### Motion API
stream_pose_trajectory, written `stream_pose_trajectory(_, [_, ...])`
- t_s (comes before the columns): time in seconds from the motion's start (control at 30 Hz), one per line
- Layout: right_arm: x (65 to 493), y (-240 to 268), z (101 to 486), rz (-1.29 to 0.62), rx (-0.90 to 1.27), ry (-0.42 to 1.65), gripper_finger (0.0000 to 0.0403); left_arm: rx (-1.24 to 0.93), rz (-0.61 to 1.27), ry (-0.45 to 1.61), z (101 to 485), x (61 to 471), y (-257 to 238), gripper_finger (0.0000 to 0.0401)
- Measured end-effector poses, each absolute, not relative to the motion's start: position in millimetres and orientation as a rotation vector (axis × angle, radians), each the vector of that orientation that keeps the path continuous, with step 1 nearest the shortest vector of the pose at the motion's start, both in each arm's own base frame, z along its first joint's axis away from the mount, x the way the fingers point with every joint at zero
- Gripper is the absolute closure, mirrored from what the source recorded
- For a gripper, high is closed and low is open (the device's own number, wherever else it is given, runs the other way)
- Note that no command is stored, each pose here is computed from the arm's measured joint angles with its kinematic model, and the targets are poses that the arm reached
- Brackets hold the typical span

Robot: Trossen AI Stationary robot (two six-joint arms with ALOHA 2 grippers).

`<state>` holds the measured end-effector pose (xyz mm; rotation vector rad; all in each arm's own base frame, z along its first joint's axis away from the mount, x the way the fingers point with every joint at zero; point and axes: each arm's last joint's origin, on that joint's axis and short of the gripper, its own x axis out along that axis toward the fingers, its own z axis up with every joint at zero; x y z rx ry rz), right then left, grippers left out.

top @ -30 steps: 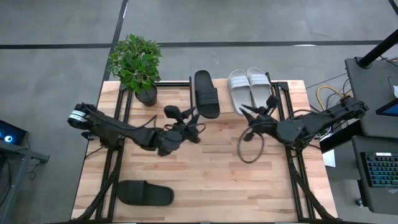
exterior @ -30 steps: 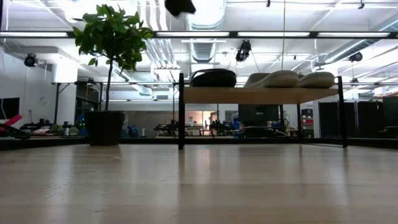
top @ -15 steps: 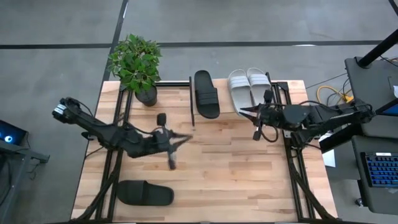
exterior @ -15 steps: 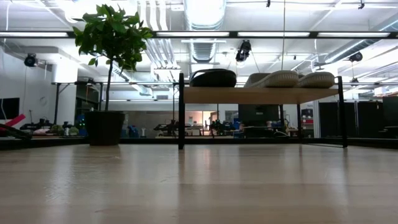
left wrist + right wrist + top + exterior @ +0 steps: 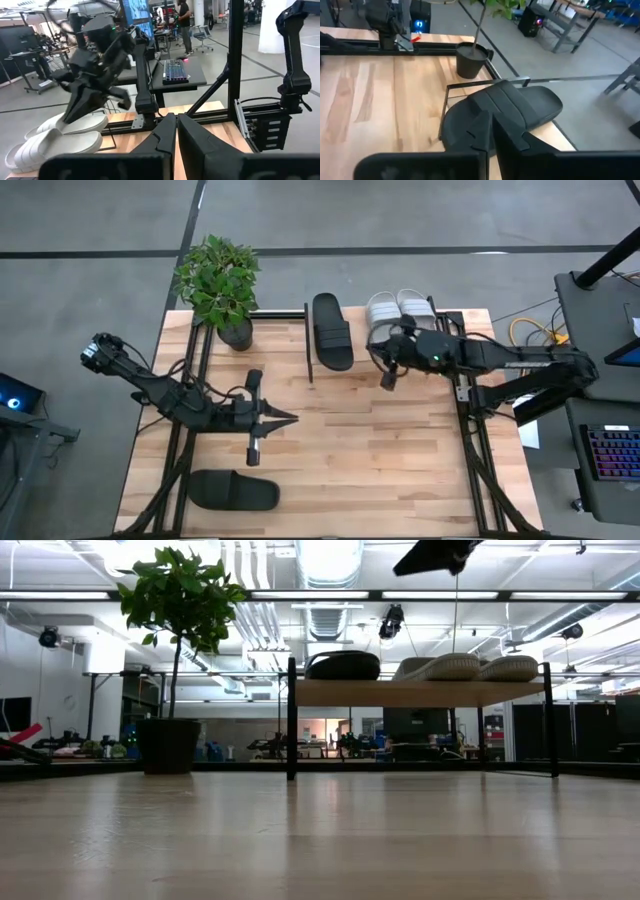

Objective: Pick and place slides into the shelf
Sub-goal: Adjust the slides on the shelf

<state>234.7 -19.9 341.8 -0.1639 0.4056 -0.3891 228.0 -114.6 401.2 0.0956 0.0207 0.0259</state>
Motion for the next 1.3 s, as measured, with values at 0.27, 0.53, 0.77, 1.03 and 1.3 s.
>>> stream_pose_trajectory(0.27, [249,-69,336,-0.523,-0.018,0.444,0.0394,0.07,0.068,-0.026,415,205,-116,0.0397])
stream_pose_trajectory(0.53, [264,-104,308,-0.613,0.029,0.552,0.0394,0.089,0.071,0.007,412,198,-119,0.0397])
stream_pose_trajectory(0.77, [282,-114,288,-0.606,0.04,0.584,0.0394,0.101,0.073,0.023,408,203,-123,0.0397])
stream_pose_trajectory(1.03, [295,-119,277,-0.607,0.057,0.623,0.0395,0.104,0.071,0.026,407,203,-124,0.0397])
stream_pose_trajectory(1.3, [296,-121,282,-0.614,0.057,0.609,0.0395,0.107,0.049,0.029,407,200,-129,0.0397])
